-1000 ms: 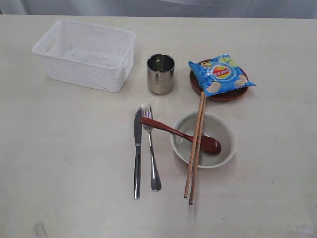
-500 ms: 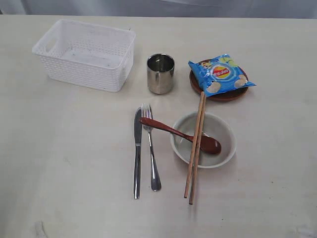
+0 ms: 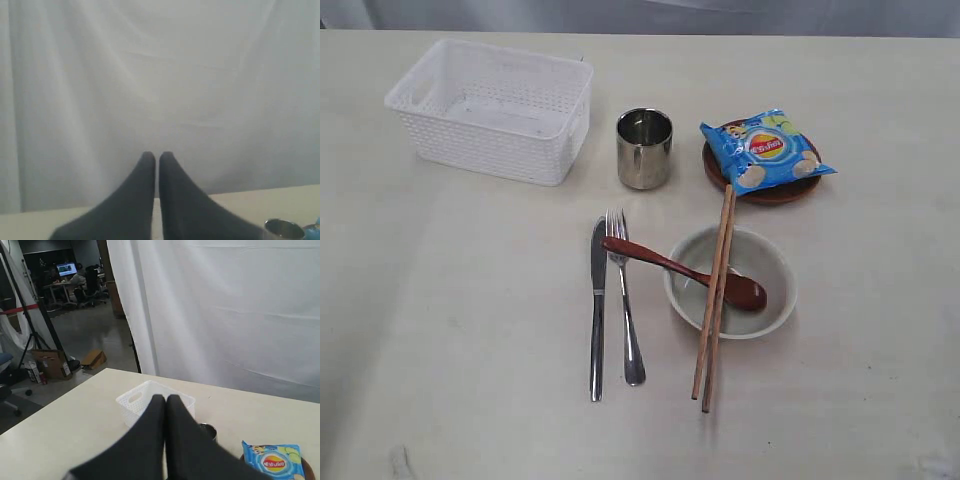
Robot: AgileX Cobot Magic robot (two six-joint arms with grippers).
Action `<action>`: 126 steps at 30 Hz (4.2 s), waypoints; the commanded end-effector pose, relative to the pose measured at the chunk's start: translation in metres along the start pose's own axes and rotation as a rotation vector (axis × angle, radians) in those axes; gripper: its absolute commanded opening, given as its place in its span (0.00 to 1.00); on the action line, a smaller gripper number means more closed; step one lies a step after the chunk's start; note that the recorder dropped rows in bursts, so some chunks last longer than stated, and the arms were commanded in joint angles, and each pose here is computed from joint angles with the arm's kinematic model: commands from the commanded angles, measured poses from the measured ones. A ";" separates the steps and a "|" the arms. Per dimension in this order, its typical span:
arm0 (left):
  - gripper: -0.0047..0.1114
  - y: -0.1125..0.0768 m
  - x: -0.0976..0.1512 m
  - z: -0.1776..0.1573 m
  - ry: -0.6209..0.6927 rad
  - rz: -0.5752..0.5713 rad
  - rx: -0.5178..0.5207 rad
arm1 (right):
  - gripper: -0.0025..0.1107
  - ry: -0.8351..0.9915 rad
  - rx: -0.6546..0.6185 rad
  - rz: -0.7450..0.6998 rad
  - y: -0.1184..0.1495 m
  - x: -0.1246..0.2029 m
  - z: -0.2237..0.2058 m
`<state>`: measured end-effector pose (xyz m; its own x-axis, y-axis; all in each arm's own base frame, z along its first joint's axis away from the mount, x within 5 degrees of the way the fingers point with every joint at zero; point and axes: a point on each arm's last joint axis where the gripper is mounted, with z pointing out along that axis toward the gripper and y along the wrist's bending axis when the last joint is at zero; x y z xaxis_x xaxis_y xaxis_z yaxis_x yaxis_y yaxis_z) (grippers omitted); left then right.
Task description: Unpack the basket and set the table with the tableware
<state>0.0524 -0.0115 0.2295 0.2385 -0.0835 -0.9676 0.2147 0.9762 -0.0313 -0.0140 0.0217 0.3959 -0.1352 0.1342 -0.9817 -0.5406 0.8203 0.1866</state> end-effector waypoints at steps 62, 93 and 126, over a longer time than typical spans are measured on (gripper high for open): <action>0.07 0.006 0.044 -0.011 0.491 0.198 -0.037 | 0.02 -0.340 0.175 -0.208 -0.015 0.007 -0.009; 0.07 0.006 0.044 -0.011 0.491 0.198 -0.037 | 0.02 0.174 0.524 -0.178 -0.091 0.197 0.054; 0.07 0.006 0.044 -0.011 0.491 0.198 -0.037 | 0.02 0.160 0.524 -0.179 -0.091 0.196 0.054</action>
<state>0.0536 -0.0067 0.1844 -0.2099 0.1982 -0.9574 0.1767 0.9708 0.1623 0.0538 0.0041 0.1833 -0.2402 -0.0865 -0.9669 -0.0967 0.9932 -0.0649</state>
